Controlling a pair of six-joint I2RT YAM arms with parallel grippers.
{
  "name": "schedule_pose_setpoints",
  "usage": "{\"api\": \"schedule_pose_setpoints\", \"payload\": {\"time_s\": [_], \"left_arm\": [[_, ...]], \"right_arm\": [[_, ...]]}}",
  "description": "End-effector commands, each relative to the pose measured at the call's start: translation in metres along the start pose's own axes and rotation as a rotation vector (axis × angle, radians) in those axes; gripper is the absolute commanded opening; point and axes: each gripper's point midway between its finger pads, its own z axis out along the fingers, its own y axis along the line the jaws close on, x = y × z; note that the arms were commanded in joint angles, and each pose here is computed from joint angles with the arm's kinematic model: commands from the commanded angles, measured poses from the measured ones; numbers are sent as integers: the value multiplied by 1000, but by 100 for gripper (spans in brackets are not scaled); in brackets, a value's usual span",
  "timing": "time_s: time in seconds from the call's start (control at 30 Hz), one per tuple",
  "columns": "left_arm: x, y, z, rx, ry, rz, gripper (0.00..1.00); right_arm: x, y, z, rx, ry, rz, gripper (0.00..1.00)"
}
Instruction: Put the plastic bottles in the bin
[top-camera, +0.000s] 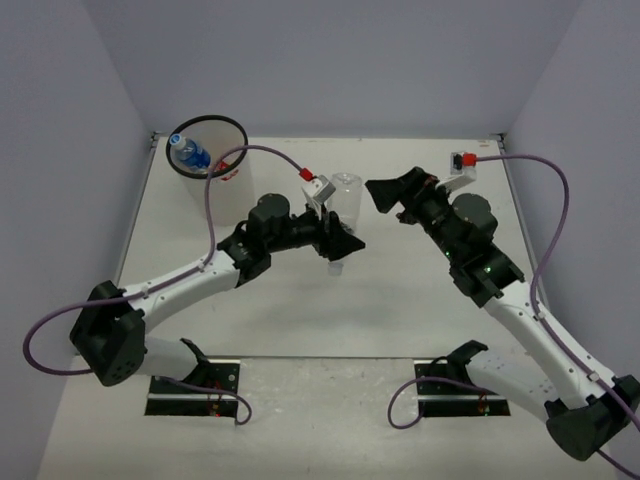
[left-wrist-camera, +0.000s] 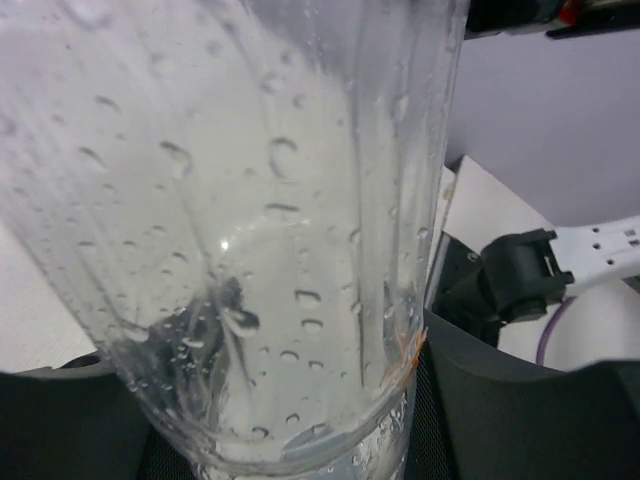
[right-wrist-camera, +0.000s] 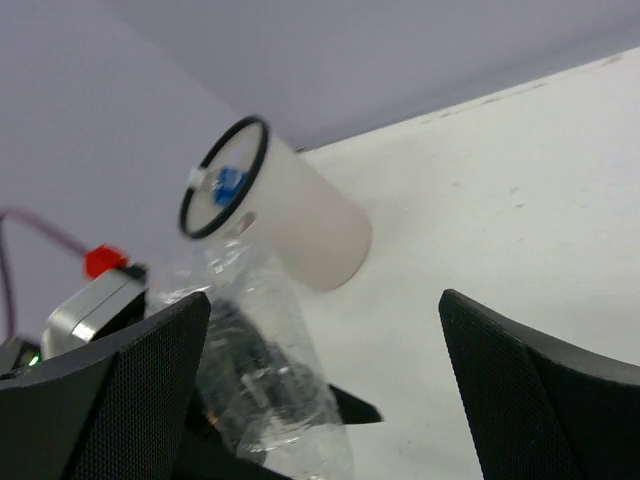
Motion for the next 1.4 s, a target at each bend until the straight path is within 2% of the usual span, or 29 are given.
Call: {"api": "schedule_pose_setpoints", "payload": {"time_s": [0.0,0.03,0.17,0.3,0.53,0.63,0.77,0.87,1.0,1.17,1.3,1.37], "left_arm": [[-52,26,-24,-266,-125,80,9],[-61,33,-31,-317,-149,81,9],[-106,86,-81,-592,-284,44,7],[-151,123,-136,-764,-439,39,12],[-243,177,-209,-1131,-650,186,15],[-260,214,-236,-1279,-679,196,20],[-265,271,-276,-1477,-652,186,20],[-266,296,-275,-1466,-624,261,28],[-266,310,-265,-1414,-604,316,34],[-261,321,-276,-1487,-609,345,39],[-248,325,-273,-1485,-561,330,50],[-239,327,-270,-1475,-532,308,51]], "right_arm": [[-43,-69,-20,450,-169,-1,99],[-53,-77,-26,506,-212,0,99],[-56,-89,-41,577,-231,17,99],[-41,-96,-41,577,-184,16,99],[-8,-113,-41,590,-66,-25,99],[-5,-120,-44,610,-60,-41,99],[-1,-121,-49,609,-53,-36,99],[-1,-123,-54,615,-57,-36,99],[1,-131,-62,640,-72,-41,99],[1,-139,-73,672,-96,-44,99],[2,-143,-78,684,-107,-41,99],[2,-143,-79,683,-109,-37,99]]}}
